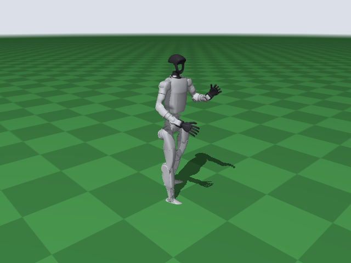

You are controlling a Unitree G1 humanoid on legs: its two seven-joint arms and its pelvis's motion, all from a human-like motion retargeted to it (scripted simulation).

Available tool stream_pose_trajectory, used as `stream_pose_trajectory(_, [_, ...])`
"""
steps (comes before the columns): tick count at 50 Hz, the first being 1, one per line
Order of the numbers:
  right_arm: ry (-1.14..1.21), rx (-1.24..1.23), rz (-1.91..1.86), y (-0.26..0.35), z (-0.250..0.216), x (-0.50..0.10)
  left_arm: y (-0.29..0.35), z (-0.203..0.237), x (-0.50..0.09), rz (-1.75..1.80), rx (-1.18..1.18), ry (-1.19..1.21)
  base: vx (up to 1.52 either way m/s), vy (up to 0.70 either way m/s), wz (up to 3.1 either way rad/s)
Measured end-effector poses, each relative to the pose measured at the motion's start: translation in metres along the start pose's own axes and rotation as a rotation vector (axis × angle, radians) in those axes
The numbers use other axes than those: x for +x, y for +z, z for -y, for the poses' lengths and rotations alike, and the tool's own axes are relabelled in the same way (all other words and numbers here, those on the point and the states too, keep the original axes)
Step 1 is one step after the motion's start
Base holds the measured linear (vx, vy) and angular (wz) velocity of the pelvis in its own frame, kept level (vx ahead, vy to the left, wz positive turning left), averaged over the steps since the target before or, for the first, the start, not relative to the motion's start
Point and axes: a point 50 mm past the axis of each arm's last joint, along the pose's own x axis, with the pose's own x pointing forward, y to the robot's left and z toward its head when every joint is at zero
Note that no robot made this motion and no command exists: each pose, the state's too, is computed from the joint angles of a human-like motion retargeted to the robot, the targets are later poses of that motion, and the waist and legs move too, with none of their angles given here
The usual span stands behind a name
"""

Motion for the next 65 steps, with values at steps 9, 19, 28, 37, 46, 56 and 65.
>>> stream_pose_trajectory(9, [-0.113,-0.133,0.473,0.102,0.043,0.011,-0.004,0.002,-0.005,-0.019,0.029,-0.022,0.00,0.00,0.00])
stream_pose_trajectory(19, [-0.358,-0.349,1.123,0.245,0.093,-0.029,-0.006,0.011,-0.017,-0.042,0.072,-0.094,0.00,0.00,0.00])
stream_pose_trajectory(28, [-0.469,-0.427,1.455,0.301,0.098,-0.076,-0.004,0.012,-0.019,-0.047,0.107,-0.109,0.00,0.00,0.00])
stream_pose_trajectory(37, [-0.435,-0.441,1.488,0.306,0.095,-0.085,-0.005,0.009,-0.018,-0.061,0.138,-0.119,0.00,0.00,0.00])
stream_pose_trajectory(46, [-0.398,-0.463,1.470,0.305,0.094,-0.084,-0.008,0.008,-0.018,-0.077,0.184,-0.150,0.00,0.00,0.00])
stream_pose_trajectory(56, [-0.356,-0.474,1.444,0.305,0.092,-0.081,-0.012,0.007,-0.019,-0.103,0.228,-0.178,0.00,0.00,0.00])
stream_pose_trajectory(65, [-0.312,-0.482,1.444,0.307,0.090,-0.082,-0.013,0.005,-0.020,-0.116,0.245,-0.187,0.00,0.00,0.00])
